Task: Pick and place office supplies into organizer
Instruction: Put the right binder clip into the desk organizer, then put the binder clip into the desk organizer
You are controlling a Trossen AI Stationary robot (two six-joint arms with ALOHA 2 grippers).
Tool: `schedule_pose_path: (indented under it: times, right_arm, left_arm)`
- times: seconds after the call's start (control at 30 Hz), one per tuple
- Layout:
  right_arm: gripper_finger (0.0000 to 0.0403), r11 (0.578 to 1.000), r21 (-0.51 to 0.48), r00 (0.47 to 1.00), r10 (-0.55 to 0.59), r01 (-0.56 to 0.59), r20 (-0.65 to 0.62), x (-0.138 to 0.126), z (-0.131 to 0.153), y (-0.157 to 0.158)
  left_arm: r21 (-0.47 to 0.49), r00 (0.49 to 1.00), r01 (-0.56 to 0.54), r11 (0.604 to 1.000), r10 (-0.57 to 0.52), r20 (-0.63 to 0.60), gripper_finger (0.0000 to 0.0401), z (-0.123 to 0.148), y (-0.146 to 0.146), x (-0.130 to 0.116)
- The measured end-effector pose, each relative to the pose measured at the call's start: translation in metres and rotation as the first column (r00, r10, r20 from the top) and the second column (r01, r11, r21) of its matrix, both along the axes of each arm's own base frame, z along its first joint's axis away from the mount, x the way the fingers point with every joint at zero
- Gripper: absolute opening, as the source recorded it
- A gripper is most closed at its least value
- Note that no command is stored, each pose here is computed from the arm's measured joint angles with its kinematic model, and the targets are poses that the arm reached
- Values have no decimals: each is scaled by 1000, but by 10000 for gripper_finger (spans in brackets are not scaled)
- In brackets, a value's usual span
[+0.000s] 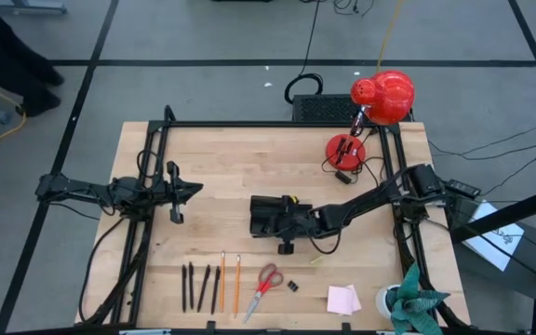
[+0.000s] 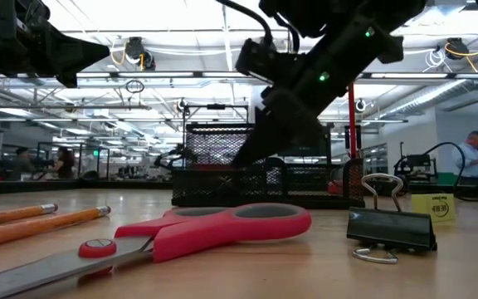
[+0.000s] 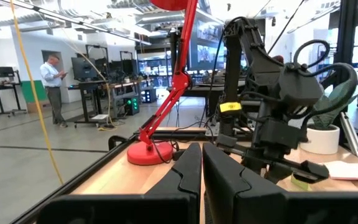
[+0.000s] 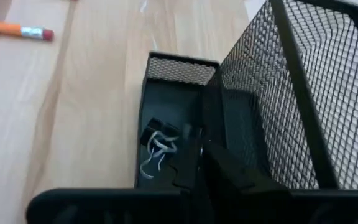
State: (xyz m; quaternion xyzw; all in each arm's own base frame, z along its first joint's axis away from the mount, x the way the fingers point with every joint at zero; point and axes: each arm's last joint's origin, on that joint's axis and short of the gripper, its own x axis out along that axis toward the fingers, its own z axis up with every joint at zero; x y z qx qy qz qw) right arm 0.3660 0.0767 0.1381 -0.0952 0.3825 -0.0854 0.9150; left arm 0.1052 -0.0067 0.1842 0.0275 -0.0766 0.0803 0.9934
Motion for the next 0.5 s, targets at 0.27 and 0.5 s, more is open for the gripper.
schedule_pose_path:
  times: [0.27, 0.5]
  right_arm:
    - [50, 1000, 5, 1000, -14, 14, 5, 1, 2, -4]
    - [73, 999, -12, 997, -38, 39, 61, -6, 23, 1]
  left_arm:
    - [0, 1000, 0, 1000, 0, -1, 24, 0, 0, 0]
    - [0, 1000, 0, 1000, 0, -1, 24, 0, 0, 0]
